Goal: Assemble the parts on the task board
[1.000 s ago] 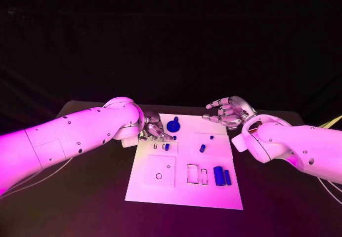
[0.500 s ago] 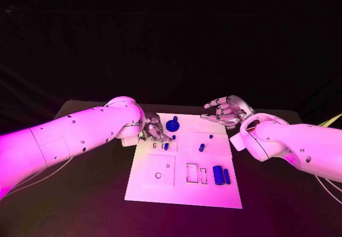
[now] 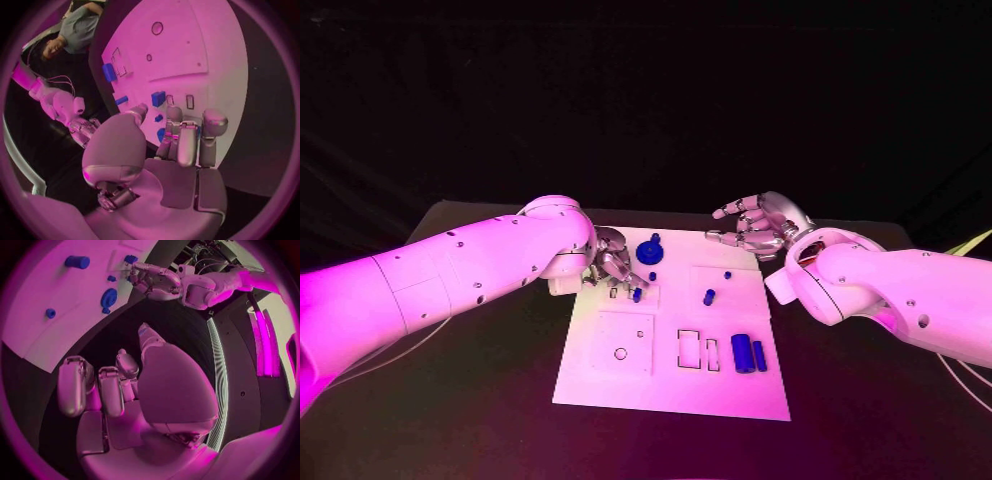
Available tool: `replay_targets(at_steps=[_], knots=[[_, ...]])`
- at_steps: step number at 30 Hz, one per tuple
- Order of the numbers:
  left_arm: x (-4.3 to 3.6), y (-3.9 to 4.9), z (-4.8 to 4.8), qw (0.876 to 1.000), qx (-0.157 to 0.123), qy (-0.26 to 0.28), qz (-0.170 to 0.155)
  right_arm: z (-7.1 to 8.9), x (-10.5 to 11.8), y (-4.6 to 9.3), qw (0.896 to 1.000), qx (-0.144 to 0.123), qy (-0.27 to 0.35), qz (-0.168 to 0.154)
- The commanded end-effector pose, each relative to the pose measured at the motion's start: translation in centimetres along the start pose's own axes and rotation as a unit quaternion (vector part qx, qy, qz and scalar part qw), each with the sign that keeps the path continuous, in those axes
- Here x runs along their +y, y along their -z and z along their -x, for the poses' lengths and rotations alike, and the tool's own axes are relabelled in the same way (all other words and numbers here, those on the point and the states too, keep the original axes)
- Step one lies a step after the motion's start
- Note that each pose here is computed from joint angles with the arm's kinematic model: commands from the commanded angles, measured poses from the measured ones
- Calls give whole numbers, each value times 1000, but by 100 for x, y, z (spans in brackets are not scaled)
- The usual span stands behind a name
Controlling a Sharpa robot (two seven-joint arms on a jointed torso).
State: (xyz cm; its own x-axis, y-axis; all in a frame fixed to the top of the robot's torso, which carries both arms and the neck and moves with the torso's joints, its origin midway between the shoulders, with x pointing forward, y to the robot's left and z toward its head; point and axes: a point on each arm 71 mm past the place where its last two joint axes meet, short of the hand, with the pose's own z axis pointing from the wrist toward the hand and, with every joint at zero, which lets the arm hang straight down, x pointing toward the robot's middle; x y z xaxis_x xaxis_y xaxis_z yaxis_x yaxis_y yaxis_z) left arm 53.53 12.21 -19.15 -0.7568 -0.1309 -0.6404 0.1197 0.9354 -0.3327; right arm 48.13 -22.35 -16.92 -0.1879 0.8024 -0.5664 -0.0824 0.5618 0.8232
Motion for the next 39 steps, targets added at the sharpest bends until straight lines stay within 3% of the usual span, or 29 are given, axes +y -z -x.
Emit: replay_targets(at_steps=[1, 39], knots=[[-29, -5, -9, 1000, 4, 0, -6, -8, 8, -3, 1000, 2, 1, 2], [-49, -47, -79, 999, 30, -2, -15, -42, 16, -23, 1000, 10, 2, 0]])
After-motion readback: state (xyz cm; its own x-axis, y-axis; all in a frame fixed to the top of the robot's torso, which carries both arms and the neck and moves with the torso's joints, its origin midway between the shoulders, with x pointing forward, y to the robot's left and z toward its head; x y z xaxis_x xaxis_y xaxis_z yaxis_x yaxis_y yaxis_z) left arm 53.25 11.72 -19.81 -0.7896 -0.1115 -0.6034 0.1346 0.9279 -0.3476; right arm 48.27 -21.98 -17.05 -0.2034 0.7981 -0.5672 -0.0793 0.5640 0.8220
